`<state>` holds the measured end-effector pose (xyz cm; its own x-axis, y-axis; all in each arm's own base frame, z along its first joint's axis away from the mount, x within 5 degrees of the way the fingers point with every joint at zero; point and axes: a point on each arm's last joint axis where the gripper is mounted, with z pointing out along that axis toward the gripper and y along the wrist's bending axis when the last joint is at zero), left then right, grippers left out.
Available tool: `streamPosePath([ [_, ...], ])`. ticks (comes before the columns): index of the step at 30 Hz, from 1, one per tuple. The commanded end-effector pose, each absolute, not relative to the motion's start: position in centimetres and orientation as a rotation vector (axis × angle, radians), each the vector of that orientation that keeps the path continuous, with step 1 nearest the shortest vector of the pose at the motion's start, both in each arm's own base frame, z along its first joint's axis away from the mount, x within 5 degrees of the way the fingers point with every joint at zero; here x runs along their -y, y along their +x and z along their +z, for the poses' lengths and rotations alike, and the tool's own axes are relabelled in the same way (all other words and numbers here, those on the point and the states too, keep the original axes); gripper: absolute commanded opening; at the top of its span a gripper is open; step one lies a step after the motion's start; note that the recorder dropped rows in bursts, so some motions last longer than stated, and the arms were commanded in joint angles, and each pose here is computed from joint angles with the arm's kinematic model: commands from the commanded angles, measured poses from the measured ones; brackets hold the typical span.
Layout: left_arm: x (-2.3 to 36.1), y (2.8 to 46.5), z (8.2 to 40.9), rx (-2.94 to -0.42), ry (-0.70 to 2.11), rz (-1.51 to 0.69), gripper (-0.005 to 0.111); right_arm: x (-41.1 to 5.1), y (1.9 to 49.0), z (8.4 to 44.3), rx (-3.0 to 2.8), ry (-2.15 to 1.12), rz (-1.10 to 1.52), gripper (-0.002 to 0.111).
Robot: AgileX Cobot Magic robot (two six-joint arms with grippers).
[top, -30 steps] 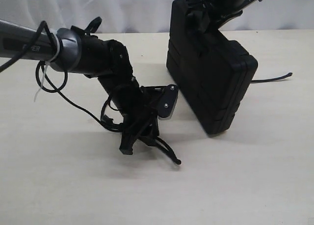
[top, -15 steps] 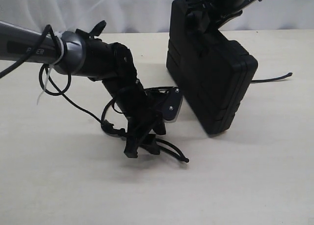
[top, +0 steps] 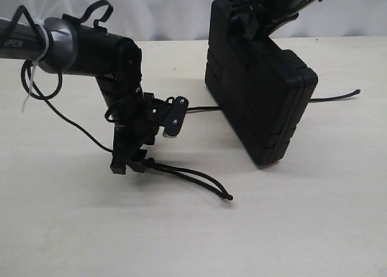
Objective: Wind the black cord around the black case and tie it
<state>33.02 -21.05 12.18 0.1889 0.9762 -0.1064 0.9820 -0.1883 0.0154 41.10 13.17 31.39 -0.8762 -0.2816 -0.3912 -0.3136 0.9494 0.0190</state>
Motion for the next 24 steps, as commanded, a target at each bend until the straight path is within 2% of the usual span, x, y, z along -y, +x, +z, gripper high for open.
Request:
streamPosePath([
  [1, 20.9, 33.2, 10.6, -1.974, 2.363, -0.110, 0.059, -13.3, 40.8, 30.9, -2.744, -0.455, 0.124, 0.004],
  [3, 21.1, 33.6, 10.3, -1.955, 2.339, -0.084, 0.055, -13.3, 40.8, 30.9, -2.744, -0.454, 0.124, 0.004],
  [5, 21.1, 33.6, 10.3, -1.953, 2.336, -0.081, 0.043, -13.3, 40.8, 30.9, -2.744, -0.454, 0.124, 0.004],
  [7, 21.0, 33.4, 10.3, -1.966, 2.350, -0.097, 0.020, -13.3, 40.8, 30.9, -2.744, -0.454, 0.124, 0.004],
  [10, 20.9, 33.1, 10.2, -2.011, 2.363, -0.125, 0.000, -13.3, 40.8, 30.9, -2.744, -0.454, 0.124, 0.004],
  [15, 20.6, 33.2, 11.1, -2.164, 2.211, -0.123, 0.000, -13.3, 40.8, 30.9, -2.744, -0.454, 0.124, 0.004],
  [19, 19.9, 34.4, 12.9, -2.279, 1.933, -0.094, 0.000, -13.3, 40.8, 30.9, -2.743, -0.460, 0.123, 0.004],
  [24, 18.7, 35.5, 15.9, -2.323, 1.648, -0.213, 0.000, -13.3, 40.8, 30.9, -2.742, -0.463, 0.123, 0.004],
])
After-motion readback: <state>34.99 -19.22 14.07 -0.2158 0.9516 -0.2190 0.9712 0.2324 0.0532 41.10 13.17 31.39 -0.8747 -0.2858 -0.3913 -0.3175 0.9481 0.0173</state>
